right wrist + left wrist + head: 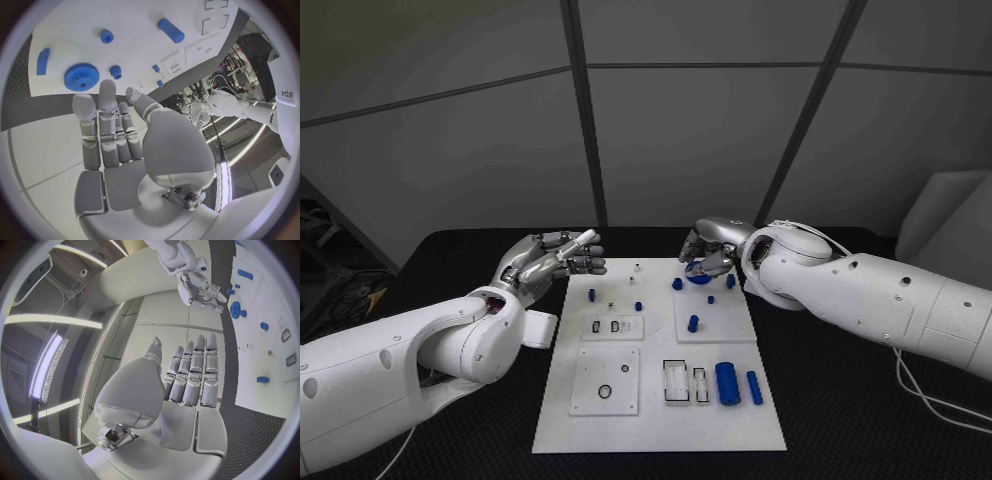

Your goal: Assemble the parts on the task board

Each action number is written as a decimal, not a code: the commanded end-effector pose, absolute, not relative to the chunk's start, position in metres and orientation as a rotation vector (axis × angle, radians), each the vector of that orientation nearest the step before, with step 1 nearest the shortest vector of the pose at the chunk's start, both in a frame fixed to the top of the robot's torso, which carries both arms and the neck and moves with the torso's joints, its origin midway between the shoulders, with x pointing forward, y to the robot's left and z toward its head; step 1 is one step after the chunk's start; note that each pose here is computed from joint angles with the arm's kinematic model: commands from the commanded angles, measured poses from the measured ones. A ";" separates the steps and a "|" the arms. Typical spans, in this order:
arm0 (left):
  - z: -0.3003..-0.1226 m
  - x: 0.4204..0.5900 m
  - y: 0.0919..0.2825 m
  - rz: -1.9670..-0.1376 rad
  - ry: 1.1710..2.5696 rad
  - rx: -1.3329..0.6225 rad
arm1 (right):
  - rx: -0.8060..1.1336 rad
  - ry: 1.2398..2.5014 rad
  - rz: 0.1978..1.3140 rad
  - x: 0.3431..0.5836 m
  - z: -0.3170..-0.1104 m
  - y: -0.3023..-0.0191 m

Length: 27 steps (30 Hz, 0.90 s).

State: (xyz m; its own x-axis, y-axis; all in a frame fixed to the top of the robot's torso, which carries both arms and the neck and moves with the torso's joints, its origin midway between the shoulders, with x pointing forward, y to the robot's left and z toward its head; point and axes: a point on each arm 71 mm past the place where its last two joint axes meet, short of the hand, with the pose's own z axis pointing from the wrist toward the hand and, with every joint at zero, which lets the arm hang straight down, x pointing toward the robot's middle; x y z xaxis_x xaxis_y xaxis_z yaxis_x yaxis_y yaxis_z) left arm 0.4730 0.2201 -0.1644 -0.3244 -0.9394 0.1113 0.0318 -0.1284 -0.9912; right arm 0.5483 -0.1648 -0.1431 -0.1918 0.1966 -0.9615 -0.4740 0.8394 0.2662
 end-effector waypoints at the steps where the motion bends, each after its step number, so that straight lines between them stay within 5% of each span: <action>1: -0.162 0.471 0.216 -1.595 1.367 -1.064 | -0.298 1.686 0.501 0.548 -0.144 -0.163; 27: -0.160 0.469 0.213 -1.606 1.382 -1.063 | -0.352 1.718 0.479 0.552 -0.148 -0.145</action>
